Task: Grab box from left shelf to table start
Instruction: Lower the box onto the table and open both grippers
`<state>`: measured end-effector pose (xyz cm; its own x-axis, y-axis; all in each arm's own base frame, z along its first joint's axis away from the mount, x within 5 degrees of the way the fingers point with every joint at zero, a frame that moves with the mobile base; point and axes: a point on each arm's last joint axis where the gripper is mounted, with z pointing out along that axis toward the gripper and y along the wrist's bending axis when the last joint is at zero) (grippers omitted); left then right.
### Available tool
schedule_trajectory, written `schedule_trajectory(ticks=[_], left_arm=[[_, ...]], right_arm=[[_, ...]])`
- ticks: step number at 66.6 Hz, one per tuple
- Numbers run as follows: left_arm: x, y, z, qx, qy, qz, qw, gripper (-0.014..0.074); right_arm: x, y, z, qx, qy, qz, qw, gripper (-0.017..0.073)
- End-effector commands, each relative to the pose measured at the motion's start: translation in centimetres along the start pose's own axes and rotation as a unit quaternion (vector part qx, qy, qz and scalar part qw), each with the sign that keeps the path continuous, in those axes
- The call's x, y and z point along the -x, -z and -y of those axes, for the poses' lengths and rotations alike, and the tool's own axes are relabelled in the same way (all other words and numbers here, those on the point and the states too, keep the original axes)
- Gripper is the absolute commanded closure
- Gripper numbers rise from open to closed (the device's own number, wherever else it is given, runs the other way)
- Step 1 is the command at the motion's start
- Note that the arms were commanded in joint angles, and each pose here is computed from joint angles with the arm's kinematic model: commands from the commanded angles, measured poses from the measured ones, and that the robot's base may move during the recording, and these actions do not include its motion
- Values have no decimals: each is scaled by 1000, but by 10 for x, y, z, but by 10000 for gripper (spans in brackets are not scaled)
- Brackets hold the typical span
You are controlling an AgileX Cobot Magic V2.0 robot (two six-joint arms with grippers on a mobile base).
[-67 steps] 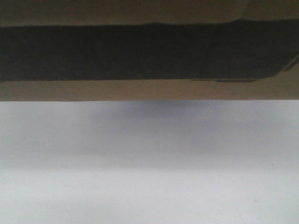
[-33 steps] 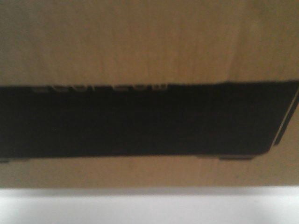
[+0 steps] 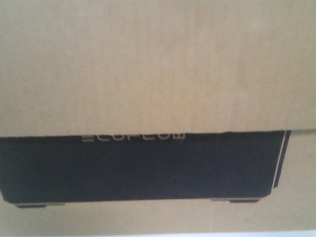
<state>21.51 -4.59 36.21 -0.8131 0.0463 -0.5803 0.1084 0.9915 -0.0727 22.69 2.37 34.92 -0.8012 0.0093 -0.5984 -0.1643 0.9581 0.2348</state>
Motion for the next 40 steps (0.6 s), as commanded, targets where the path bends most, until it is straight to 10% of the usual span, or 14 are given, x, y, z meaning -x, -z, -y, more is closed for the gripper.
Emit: schedule_trajectory(ticks=[1, 22, 31, 40], left_arm=[[19, 5, 4, -15, 1, 65, 998, 693], [22, -19, 5, -10, -6, 26, 1000, 691], [22, -19, 5, -11, -23, 23, 999, 657], [20, -19, 5, -11, -24, 16, 1000, 442]], right_arm=[[16, 7, -5, 17, -3, 56, 998, 494], [16, 1, -2, 11, -1, 42, 999, 451], [14, 1, 0, 0, 9, 36, 999, 277], [14, 2, 0, -3, 11, 35, 999, 43]])
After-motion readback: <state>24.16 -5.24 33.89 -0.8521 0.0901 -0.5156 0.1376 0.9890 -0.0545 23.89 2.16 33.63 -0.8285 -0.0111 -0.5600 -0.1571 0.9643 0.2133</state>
